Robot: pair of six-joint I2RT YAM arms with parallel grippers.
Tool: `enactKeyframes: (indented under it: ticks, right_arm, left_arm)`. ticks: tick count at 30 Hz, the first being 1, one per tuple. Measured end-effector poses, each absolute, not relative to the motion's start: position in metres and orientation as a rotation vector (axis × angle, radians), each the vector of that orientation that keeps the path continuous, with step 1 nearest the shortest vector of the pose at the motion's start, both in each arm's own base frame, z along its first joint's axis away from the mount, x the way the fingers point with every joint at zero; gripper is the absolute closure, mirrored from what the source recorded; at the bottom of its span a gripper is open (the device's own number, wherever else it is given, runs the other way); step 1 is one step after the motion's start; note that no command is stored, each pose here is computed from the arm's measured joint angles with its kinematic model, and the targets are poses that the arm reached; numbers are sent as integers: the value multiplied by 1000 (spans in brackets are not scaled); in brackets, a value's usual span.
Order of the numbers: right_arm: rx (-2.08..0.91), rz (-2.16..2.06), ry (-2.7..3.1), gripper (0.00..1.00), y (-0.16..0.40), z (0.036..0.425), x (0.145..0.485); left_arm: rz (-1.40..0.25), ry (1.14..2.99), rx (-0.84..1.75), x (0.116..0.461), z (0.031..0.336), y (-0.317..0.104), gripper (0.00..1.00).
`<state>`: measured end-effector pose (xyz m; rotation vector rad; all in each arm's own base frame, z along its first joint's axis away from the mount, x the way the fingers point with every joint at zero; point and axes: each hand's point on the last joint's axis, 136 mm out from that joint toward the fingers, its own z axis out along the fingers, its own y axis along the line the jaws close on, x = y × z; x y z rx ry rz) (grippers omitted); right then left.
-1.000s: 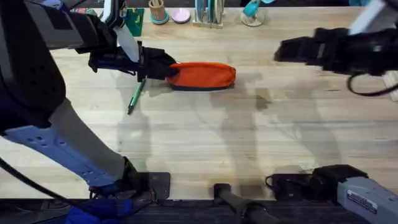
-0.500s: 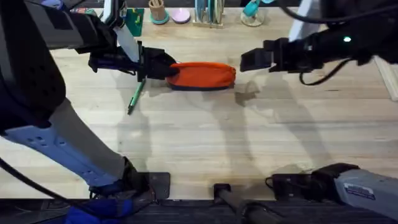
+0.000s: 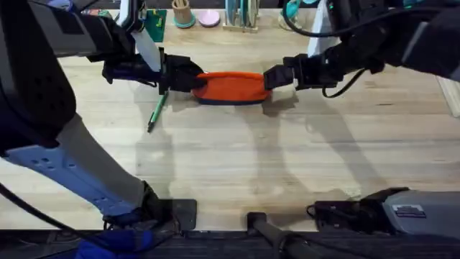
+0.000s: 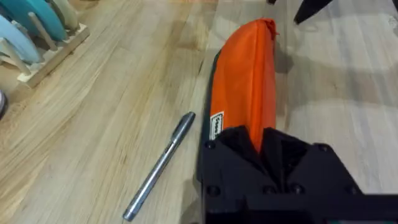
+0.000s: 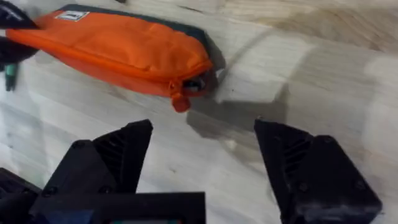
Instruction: Unzip the bag, pick up the pens from the table one at a time and place them inside, then zip the bag closed.
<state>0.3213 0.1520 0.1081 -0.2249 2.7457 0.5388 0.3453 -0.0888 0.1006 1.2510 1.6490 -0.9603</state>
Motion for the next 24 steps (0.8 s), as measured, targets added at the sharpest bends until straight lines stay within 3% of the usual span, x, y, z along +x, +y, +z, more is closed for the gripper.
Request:
enactKeyframes:
  ticks: [14, 24]
  right_arm:
    - [-257, 631, 2734, 39, 171, 86, 338]
    - [-280, 646, 2723, 315, 178, 87, 337]
  left_arm:
    - [-960, 1649, 1251, 345, 101, -89, 958]
    - [-960, 1649, 1251, 345, 101, -89, 959]
